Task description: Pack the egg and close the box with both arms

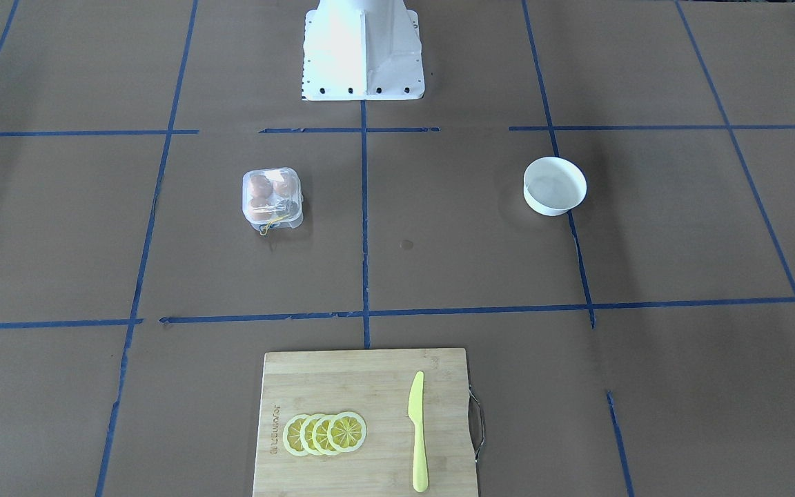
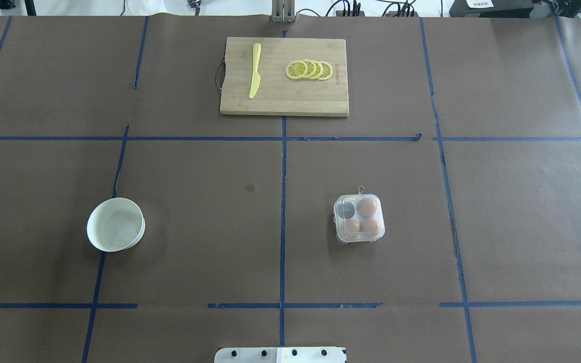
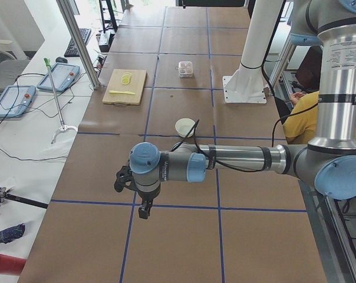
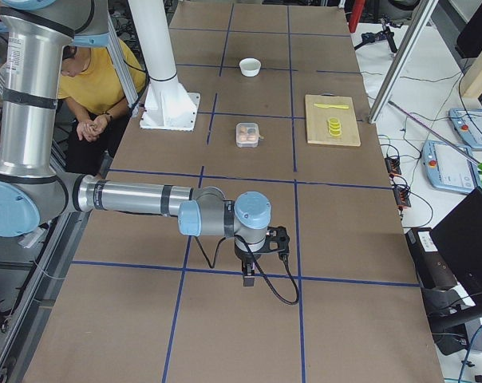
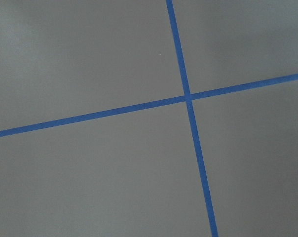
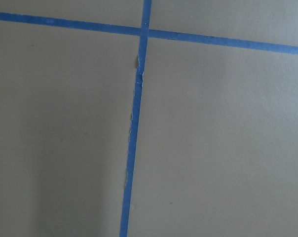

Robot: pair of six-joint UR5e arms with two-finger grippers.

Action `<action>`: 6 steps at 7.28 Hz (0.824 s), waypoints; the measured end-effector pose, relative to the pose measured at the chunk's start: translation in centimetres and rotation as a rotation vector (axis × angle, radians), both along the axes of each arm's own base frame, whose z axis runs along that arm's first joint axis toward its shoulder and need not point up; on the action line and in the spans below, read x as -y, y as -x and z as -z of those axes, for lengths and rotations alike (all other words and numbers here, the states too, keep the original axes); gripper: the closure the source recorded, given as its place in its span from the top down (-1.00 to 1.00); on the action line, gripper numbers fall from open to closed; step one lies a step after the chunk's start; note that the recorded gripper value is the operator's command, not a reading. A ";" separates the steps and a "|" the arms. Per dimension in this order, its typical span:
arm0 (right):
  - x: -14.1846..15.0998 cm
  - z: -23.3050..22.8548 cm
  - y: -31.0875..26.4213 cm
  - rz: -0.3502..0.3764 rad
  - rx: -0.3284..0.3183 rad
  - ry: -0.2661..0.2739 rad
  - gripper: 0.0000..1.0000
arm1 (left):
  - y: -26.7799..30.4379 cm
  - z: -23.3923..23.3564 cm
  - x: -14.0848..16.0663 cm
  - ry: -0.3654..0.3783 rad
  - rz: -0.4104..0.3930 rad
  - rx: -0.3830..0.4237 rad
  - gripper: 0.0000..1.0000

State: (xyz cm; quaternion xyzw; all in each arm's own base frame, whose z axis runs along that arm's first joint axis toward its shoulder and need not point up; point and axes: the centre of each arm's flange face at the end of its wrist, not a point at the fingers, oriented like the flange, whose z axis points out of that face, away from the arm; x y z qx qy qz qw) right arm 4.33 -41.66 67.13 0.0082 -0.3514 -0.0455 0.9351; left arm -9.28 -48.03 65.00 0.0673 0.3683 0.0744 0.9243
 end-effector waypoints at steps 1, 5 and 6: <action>0.0 0.0 0.0 0.000 0.000 0.000 1.00 | 0.0 -0.1 -0.1 0.002 0.000 0.000 1.00; -0.1 -0.1 0.0 0.000 0.001 0.001 1.00 | 0.0 -0.2 -0.1 0.004 0.000 0.000 1.00; -0.2 -0.1 0.0 0.000 0.001 0.003 1.00 | 0.0 -0.2 -0.1 0.005 0.000 0.000 1.00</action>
